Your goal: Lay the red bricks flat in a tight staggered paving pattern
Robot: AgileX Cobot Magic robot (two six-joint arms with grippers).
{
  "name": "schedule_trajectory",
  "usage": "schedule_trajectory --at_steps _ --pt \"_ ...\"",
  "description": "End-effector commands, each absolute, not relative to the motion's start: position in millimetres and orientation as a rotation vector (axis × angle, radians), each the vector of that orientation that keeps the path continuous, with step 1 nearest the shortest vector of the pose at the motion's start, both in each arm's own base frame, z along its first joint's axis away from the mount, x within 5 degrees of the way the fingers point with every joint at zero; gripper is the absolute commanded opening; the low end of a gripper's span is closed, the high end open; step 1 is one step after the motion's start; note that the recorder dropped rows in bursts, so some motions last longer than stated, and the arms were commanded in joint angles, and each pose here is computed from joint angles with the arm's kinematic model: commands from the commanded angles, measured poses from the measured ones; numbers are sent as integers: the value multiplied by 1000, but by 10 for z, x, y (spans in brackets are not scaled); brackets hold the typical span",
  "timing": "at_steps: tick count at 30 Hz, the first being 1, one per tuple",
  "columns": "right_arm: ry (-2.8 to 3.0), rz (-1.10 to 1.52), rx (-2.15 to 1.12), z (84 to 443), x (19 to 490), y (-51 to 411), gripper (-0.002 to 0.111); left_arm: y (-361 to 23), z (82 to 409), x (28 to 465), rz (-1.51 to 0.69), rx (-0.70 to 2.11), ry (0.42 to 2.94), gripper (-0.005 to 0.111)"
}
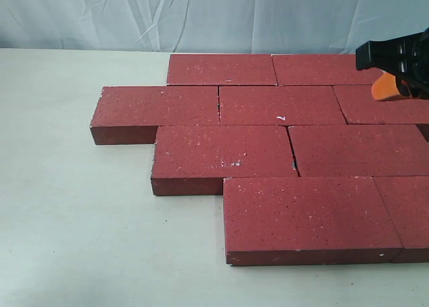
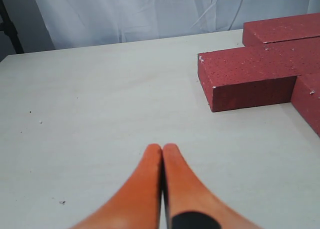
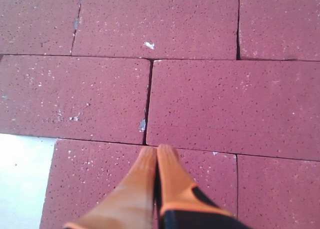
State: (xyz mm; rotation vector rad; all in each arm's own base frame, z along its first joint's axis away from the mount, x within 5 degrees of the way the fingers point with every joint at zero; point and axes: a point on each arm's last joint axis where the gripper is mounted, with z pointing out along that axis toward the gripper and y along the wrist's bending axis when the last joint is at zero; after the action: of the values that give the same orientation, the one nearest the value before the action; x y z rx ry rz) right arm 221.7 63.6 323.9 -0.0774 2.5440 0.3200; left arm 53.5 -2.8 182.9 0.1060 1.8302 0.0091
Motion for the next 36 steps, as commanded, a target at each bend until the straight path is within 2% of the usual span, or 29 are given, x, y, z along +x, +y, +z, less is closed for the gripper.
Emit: schedule_trajectory --at_steps 1,7,16,24,30,36 --pt "2563 326 -62 3168 2272 643 -1 -25 1828 536 15 107 1817 0" --pt "2547 279 -92 3186 2265 614 -1 -25 1828 536 15 107 1817 0" --pt "2362 162 -50 3474 1927 326 -1 -25 1828 536 15 107 1817 0" --pt "2214 27 126 3320 1309 -33 -1 -25 1828 536 15 107 1817 0" --pt "2077 -29 124 3285 856 -69 -1 -25 1828 536 15 107 1817 0" --pt "1971 -50 116 3351 596 -73 -1 -25 1828 536 15 107 1817 0"
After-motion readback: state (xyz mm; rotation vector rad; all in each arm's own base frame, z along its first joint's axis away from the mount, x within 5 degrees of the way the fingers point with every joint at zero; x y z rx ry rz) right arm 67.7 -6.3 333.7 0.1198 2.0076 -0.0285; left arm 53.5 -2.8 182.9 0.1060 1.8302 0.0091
